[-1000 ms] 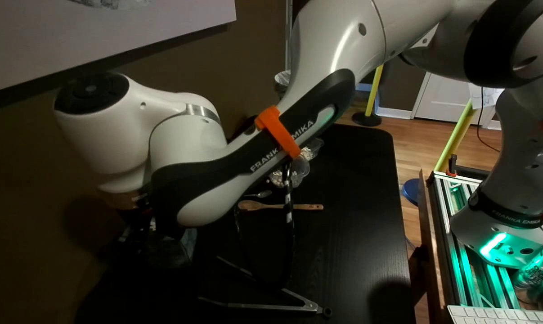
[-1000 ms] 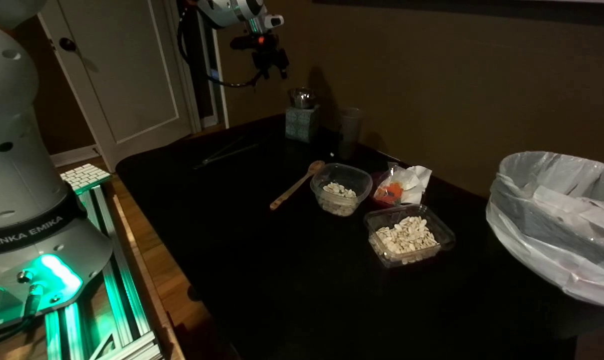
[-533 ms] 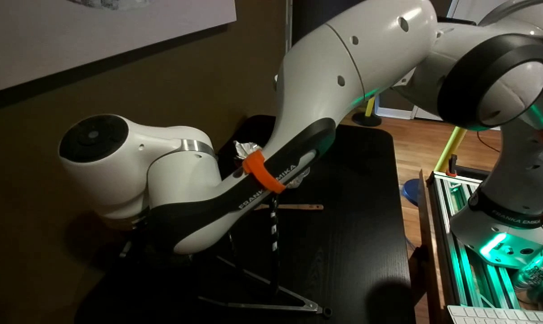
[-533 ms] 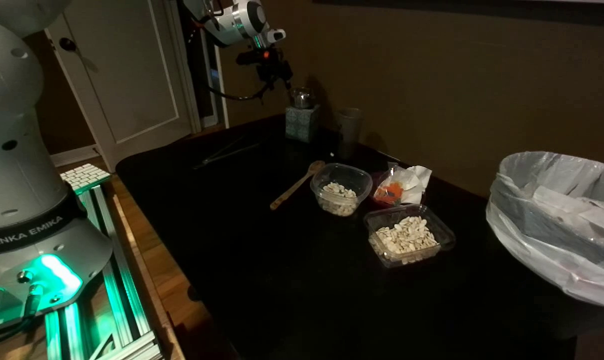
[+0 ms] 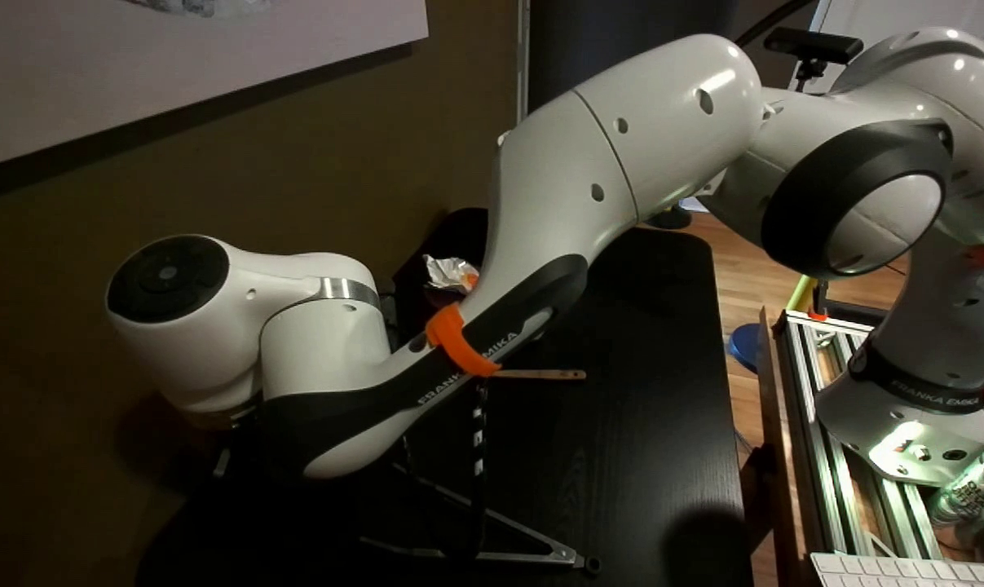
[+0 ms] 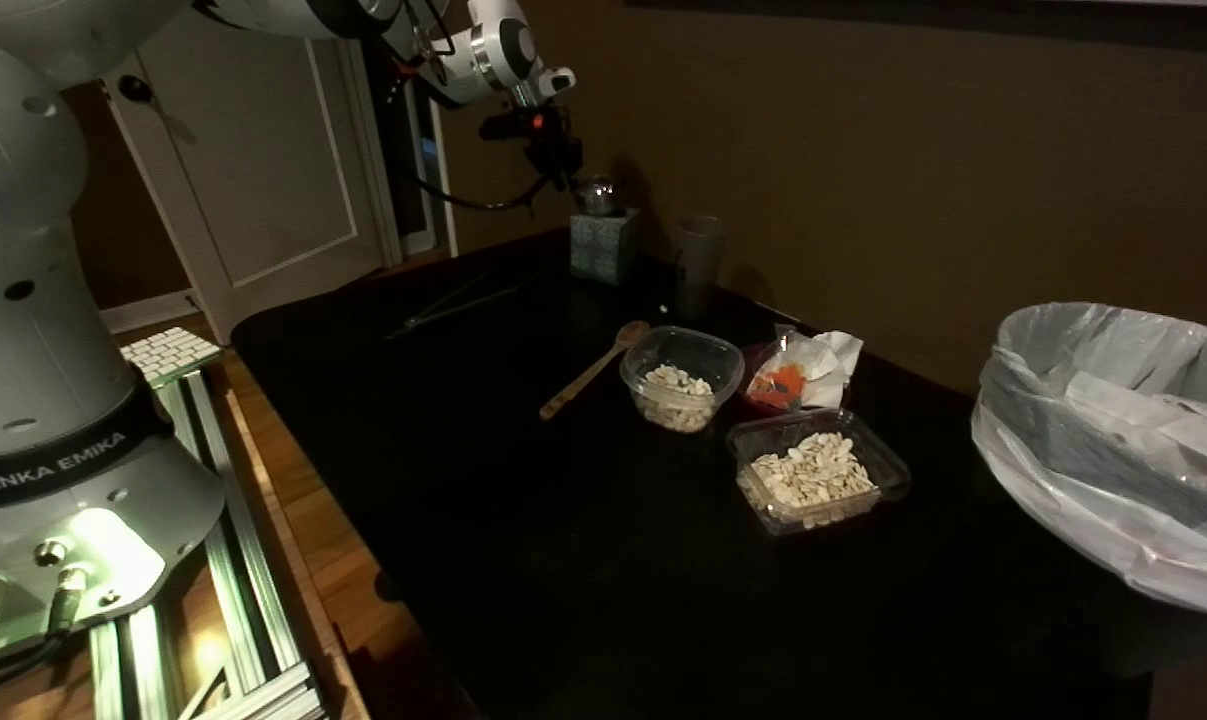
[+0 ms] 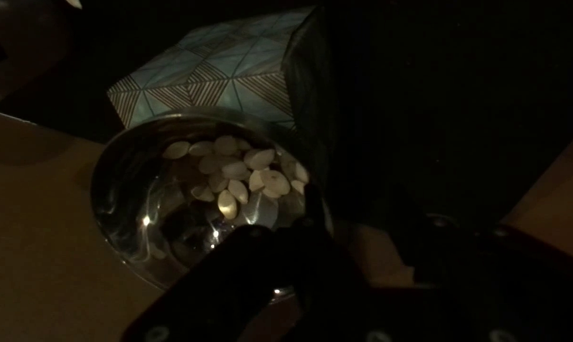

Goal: Remove the silver bowl from the box and put it on the table

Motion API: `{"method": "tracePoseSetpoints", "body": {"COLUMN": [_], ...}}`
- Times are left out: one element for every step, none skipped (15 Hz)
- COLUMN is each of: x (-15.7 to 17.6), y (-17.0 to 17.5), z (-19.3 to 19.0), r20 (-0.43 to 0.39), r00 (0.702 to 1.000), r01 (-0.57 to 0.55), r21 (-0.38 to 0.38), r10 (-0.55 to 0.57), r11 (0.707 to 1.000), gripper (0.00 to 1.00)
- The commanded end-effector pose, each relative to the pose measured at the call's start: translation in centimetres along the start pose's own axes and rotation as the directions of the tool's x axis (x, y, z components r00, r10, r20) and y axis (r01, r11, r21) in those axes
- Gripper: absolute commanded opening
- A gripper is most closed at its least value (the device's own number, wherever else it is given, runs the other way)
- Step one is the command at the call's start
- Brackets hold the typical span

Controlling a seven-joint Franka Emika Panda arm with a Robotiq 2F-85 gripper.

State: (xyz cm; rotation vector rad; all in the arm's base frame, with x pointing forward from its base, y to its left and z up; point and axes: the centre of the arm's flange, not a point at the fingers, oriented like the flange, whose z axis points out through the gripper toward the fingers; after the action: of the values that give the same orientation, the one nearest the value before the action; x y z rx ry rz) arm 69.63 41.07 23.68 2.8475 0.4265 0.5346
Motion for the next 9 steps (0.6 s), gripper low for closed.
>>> {"method": "tracePoseSetpoints", "body": {"x": [1.68,1.76,1.86,1.93,2.0,2.13,2.2,2.26,2.34], "y": [-0.63,-0.6,-0.56,-0.54,-0.48,-0.38,-0.26,-0.12,0.04], "z": [1.2,1.24,1.22,1.23,1.21,1.1,1.0,0.8,0.41], "r20": [-0.027,-0.031,-0.037,-0.044,-0.049,-0.058,-0.067,-0.074,-0.087], "r00": [1.0,1.0,0.999,0.999,0.999,0.998,0.997,0.997,0.996], "r01": [0.002,-0.001,-0.006,-0.012,-0.016,-0.025,-0.031,-0.036,-0.04], "r21": [-0.017,-0.018,-0.019,-0.022,-0.024,-0.025,-0.031,-0.035,-0.041], "r10": [-0.002,0.001,0.005,0.011,0.015,0.023,0.029,0.033,0.036], "r11": [1.0,1.0,1.0,1.0,1.0,0.999,0.999,0.999,0.998], "gripper": [0.19,0.15,0.14,0.15,0.12,0.03,0.0,0.0,0.0]}}
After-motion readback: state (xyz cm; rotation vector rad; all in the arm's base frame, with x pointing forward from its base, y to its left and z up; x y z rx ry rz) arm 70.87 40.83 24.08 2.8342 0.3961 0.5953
